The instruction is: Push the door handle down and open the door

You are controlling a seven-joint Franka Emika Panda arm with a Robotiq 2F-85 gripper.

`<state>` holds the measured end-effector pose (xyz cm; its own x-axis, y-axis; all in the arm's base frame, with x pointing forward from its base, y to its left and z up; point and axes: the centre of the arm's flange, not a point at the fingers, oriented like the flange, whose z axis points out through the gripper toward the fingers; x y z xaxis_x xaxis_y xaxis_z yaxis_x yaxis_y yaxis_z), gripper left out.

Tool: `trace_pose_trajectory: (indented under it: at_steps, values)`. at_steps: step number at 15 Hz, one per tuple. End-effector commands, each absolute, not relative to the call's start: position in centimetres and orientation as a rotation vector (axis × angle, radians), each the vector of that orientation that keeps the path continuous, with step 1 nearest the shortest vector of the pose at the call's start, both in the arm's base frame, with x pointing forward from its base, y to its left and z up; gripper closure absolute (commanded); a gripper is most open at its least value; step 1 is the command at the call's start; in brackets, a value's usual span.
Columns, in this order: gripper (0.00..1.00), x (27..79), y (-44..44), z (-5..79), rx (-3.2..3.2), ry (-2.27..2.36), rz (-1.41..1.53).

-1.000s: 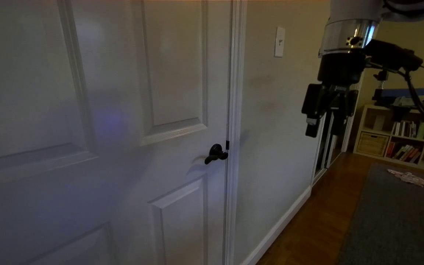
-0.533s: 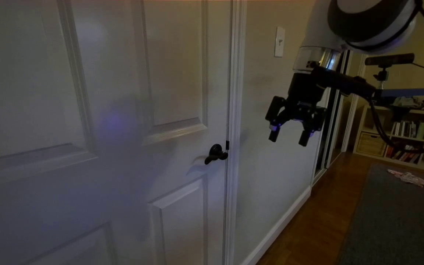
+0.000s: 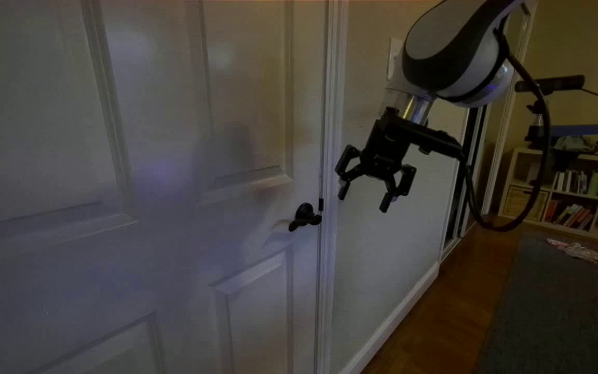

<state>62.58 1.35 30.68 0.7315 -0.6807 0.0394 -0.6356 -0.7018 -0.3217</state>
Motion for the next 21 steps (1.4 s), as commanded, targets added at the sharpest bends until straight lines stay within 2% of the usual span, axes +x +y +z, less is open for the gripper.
trace_pose_trajectory:
  at_steps: [1, 7, 21]
  values:
    - [0.0, 63.0, 1.4, 30.6, -2.64, 1.041, -0.226]
    - [0.0, 63.7, 1.4, 30.3, -2.617, 1.053, -0.223]
    - [0.0, 70.2, 4.2, 24.1, -2.253, 1.423, -0.281]
